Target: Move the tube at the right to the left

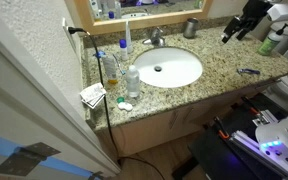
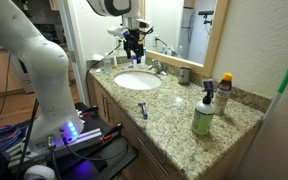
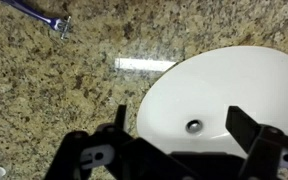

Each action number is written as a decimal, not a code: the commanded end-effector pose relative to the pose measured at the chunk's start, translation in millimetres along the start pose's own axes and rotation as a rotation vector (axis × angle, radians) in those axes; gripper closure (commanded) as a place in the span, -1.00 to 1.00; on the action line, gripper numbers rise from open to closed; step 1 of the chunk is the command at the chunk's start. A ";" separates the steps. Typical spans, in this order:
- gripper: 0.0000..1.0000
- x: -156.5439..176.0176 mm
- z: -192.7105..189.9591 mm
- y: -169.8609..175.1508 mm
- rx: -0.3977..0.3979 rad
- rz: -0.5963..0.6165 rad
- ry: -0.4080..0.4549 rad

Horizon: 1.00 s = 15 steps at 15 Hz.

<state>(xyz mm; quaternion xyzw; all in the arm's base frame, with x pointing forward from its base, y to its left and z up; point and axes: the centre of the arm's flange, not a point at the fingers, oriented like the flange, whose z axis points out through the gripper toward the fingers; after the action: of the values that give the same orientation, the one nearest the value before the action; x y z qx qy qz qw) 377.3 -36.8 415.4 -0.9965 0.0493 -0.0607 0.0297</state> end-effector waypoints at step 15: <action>-1.00 74.6 5.5 100.0 -0.121 0.357 0.281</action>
<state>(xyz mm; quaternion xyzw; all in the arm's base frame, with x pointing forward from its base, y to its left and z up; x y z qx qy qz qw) 432.3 -136.2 429.9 -0.9582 0.2076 -0.1967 -0.0048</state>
